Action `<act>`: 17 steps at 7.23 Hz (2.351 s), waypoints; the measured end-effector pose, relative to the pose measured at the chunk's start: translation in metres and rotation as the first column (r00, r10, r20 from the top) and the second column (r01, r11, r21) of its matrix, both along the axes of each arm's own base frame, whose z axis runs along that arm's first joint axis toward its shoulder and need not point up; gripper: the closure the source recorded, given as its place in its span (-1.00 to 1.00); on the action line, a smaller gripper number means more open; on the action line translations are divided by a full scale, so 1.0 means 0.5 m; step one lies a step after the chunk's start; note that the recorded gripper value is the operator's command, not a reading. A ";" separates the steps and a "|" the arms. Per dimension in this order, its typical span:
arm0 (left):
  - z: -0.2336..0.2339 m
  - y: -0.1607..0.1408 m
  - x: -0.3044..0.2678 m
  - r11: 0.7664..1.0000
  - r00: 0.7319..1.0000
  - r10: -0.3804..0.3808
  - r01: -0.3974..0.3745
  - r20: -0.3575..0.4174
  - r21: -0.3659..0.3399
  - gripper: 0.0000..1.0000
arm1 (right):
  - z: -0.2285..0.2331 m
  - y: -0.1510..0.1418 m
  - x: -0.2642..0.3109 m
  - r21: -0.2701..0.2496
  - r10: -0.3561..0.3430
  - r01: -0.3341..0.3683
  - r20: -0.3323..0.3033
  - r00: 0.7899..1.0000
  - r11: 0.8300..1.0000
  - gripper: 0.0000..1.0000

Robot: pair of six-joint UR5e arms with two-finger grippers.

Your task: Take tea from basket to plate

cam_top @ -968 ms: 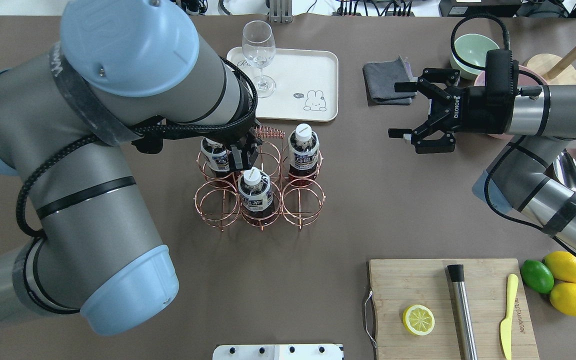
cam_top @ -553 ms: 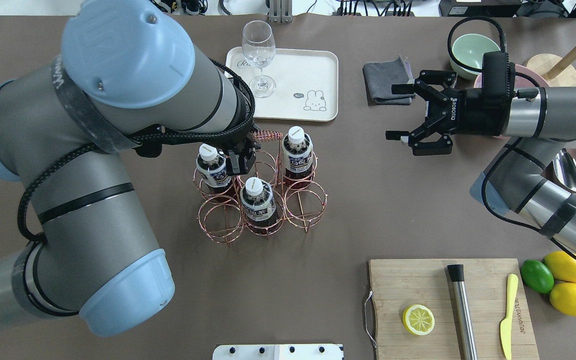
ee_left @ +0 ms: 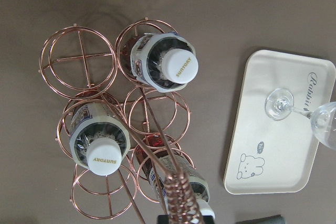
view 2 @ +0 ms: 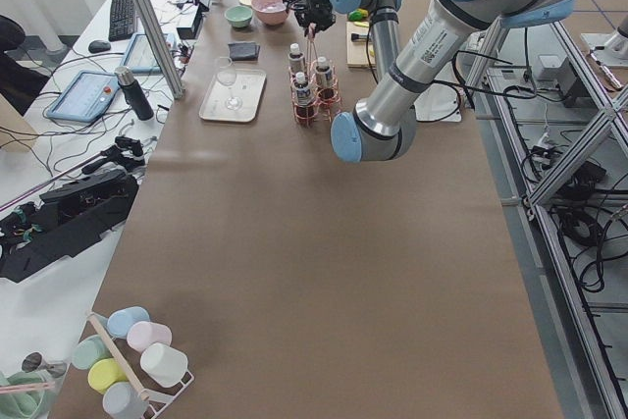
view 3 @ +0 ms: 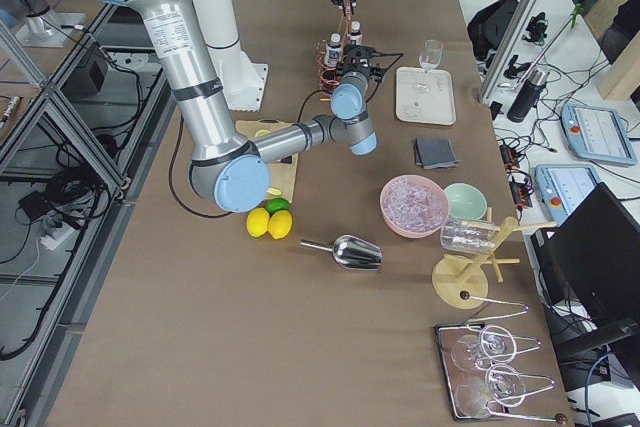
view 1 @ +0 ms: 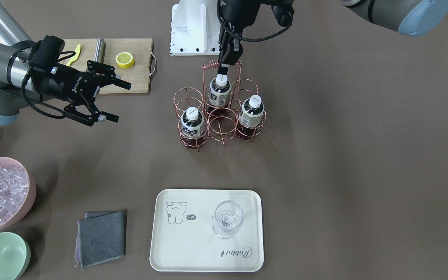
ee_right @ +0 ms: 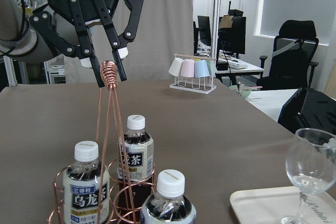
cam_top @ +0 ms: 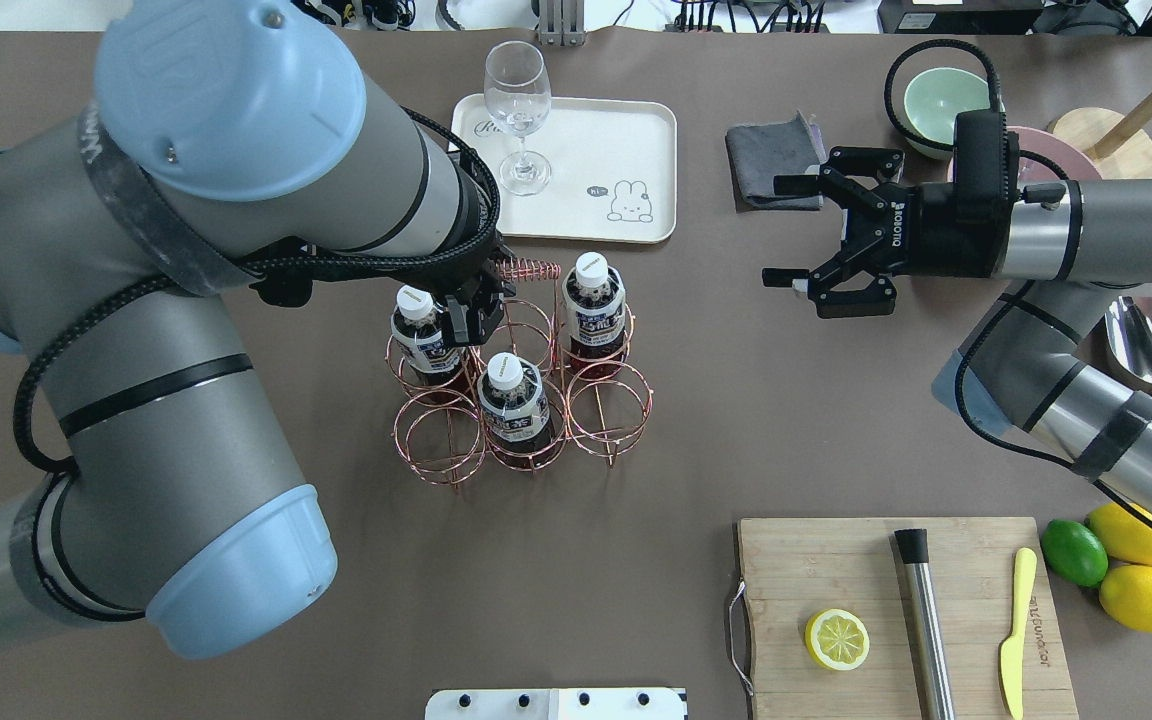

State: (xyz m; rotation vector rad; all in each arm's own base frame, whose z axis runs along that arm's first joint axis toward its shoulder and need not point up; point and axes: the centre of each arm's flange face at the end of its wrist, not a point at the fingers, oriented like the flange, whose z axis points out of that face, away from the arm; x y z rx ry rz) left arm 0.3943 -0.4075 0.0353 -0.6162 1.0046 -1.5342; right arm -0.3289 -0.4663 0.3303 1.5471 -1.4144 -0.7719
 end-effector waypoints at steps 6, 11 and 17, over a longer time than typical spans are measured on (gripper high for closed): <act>0.009 -0.003 0.003 1.000 1.000 0.000 0.000 0.009 -0.012 1.00 | -0.081 -0.005 -0.209 -0.051 -0.033 0.034 0.018 0.999 0.998 -0.97; 0.023 -0.003 -0.018 1.000 1.000 -0.011 0.012 0.010 -0.013 1.00 | -0.109 0.011 -0.277 -0.063 -0.021 0.022 0.020 1.000 0.998 -0.96; 0.021 -0.005 -0.067 0.999 0.999 -0.025 0.026 0.021 -0.039 1.00 | -0.140 0.013 -0.308 -0.070 -0.005 0.006 0.011 1.000 0.998 -0.48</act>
